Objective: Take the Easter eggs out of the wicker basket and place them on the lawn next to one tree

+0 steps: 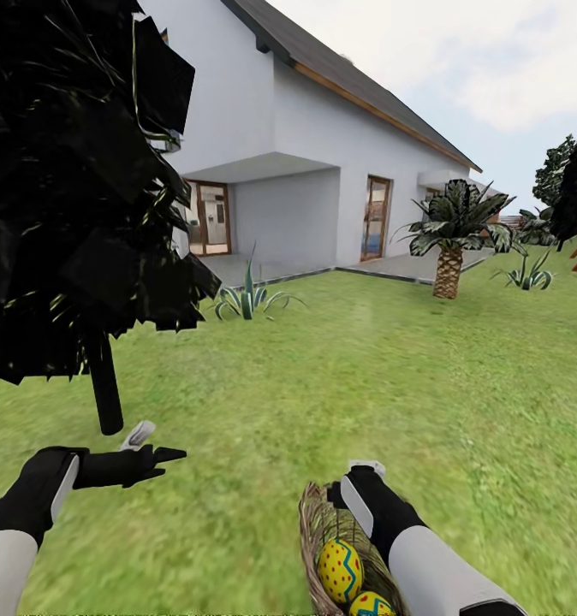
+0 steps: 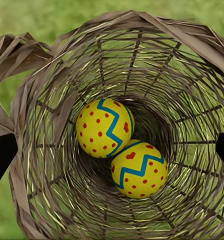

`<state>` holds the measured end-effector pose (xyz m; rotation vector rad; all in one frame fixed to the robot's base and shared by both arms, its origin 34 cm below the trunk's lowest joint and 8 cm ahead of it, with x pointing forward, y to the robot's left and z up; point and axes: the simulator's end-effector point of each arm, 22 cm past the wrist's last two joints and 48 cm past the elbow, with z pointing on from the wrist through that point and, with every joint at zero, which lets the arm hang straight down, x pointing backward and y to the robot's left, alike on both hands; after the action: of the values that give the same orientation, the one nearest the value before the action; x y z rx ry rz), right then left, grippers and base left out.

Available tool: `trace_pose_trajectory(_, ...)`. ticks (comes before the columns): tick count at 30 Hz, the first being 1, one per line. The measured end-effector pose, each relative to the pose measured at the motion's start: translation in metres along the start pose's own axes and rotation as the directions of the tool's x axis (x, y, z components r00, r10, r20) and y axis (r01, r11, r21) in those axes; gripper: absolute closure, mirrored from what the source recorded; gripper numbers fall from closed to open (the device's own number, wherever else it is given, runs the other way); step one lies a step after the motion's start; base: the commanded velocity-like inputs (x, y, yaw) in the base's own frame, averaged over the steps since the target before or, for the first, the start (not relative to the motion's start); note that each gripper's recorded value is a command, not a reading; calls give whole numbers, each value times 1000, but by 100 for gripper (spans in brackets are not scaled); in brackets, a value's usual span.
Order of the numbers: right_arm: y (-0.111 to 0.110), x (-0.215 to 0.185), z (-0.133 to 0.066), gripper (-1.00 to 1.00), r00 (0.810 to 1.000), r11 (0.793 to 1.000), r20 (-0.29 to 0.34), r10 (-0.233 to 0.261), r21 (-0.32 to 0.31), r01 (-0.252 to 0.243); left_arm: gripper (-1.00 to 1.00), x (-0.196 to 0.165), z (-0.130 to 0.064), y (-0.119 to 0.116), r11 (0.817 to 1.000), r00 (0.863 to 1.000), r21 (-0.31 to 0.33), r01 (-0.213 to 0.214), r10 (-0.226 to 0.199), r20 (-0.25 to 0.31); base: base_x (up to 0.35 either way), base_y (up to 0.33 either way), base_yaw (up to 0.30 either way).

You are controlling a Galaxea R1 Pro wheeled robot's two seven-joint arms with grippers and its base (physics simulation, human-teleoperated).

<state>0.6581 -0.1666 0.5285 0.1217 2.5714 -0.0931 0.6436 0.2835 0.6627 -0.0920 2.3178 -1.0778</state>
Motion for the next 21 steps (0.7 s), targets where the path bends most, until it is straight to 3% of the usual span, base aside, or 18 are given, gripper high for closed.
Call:
trace_pose_trajectory(7, 4, 11, 11, -100, 1000, 1000, -1, 3, -17, -3, -100, 8, 4, 8, 1000, 1000, 13, 3, -3, 6, 0, 0, 0)
trace_pose_trajectory(14, 18, 21, 21, -100, 1000, 997, 0, 11, -82, -11, -100, 14, 0, 0, 994, 1000, 109, -2, 1, 11, 0, 0, 0)
trace_pose_trajectory(21, 17, 30, 32, -100, 1000, 996, 1, 27, -89, -27, -100, 23, 0, 7, 991, 1000, 134, -6, 4, 16, 0, 0, 0)
